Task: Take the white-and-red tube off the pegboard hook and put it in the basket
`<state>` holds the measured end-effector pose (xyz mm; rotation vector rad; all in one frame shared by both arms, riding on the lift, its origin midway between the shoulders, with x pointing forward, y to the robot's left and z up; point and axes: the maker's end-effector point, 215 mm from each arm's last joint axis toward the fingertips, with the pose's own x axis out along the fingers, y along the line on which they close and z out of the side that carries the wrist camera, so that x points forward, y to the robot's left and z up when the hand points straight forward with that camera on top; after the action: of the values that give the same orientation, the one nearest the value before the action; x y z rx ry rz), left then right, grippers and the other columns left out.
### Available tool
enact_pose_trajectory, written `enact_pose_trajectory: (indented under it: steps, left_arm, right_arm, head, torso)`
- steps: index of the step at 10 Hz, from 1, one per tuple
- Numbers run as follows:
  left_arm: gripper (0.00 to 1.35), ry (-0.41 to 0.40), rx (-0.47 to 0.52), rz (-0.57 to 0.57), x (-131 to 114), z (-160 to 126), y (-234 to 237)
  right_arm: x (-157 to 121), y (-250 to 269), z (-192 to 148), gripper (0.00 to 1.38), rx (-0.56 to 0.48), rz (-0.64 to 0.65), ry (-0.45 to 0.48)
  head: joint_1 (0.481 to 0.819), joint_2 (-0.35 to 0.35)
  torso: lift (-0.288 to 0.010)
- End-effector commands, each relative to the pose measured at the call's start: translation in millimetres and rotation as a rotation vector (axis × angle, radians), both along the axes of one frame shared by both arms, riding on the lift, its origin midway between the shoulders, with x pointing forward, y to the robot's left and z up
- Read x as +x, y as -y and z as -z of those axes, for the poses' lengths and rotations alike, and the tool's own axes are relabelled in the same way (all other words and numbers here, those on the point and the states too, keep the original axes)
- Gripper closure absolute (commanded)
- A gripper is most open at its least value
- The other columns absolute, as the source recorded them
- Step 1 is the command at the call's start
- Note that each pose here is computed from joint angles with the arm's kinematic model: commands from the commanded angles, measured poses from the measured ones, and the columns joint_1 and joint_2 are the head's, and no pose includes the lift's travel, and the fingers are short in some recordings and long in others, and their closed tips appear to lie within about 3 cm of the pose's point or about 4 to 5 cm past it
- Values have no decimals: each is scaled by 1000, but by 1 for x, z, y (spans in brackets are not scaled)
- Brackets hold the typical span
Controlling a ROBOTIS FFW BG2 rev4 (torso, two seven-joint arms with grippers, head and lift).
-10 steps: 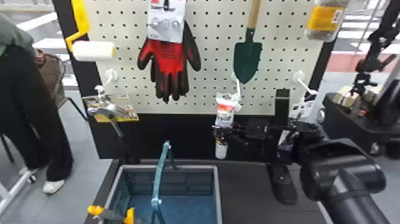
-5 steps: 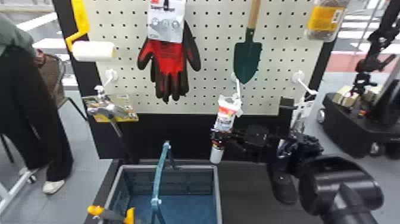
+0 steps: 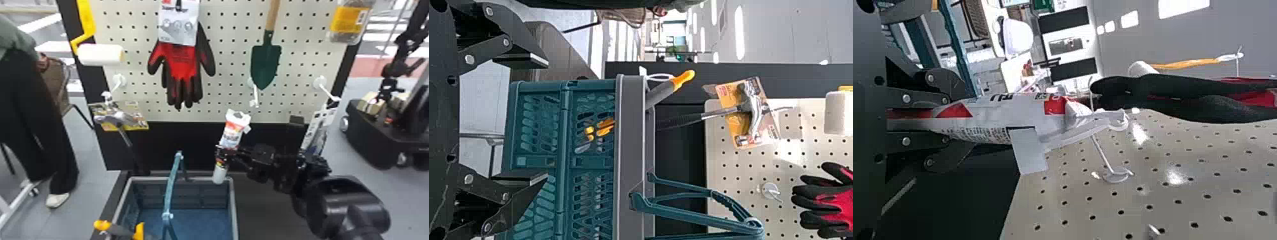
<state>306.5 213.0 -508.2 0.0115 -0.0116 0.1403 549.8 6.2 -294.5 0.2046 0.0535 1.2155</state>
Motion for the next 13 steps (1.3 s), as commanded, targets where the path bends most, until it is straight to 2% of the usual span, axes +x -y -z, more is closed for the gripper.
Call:
enact_pose_trajectory:
  steps: [1, 8, 13]
  left_arm:
    - [481, 0, -3, 1, 1, 0, 2]
    - [481, -2, -4, 2, 3, 0, 3]
    - [479, -3, -6, 2, 3, 1, 4]
  right_arm:
    - [-6, -16, 6, 1153, 6, -33, -21]
    - [-36, -72, 29, 1153, 18, -167, -103]
    - [-38, -73, 37, 1095, 21, -169, -129]
  head:
    - [549, 0]
    - [549, 0]
    - [549, 0]
  torso:
    - [-100]
    - [-100]
    - [-100]
